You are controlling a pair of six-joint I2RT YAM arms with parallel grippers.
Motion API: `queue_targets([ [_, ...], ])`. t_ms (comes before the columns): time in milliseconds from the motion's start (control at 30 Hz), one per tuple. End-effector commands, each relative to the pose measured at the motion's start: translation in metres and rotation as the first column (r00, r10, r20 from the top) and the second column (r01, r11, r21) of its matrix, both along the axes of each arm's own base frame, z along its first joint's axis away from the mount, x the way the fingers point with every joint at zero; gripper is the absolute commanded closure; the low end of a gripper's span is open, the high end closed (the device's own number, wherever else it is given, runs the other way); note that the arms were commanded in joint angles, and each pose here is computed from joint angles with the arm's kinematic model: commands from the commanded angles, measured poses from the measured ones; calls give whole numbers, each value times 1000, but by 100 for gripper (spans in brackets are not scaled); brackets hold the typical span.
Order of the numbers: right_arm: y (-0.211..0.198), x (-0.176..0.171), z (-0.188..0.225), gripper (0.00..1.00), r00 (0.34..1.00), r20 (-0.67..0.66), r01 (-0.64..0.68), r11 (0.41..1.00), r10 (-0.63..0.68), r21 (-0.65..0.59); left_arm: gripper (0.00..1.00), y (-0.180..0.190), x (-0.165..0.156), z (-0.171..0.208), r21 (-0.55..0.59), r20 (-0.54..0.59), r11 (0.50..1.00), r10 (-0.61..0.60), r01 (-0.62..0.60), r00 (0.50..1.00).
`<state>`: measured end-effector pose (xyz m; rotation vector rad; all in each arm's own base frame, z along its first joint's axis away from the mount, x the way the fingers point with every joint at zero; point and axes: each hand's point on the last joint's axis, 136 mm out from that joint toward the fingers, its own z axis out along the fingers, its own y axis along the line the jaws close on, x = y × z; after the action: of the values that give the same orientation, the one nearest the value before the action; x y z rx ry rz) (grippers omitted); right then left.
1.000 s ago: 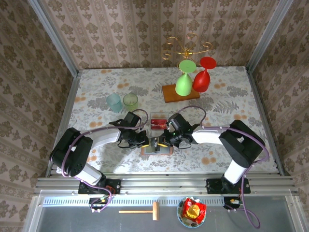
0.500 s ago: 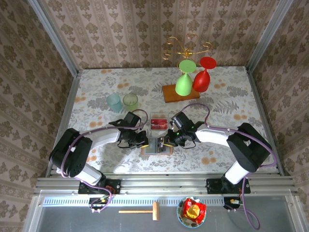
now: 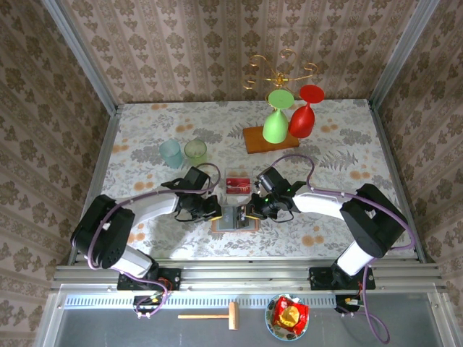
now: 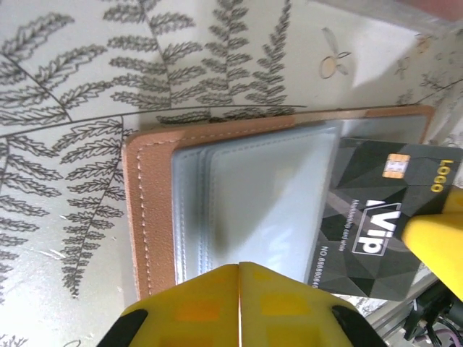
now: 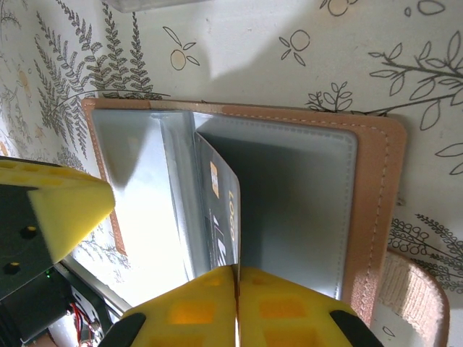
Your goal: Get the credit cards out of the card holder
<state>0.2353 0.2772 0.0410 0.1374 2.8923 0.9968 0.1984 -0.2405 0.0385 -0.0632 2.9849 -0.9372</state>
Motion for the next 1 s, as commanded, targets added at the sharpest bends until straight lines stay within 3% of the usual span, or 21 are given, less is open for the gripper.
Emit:
queue_targets([
  [0, -3, 1, 8, 93, 1000, 12, 8, 1000, -8, -10, 90, -2, 16, 24, -26, 74, 1000, 11, -9, 997],
  [500, -12, 13, 51, 98, 983, 147, -99, 990, 113, -100, 84, 20, 43, 48, -70, 204, 996, 67, -53, 977],
  [967, -6, 29, 106, 99, 866, 340, -313, 927, 368, -206, 83, 51, 76, 68, -121, 322, 985, 157, -124, 934],
])
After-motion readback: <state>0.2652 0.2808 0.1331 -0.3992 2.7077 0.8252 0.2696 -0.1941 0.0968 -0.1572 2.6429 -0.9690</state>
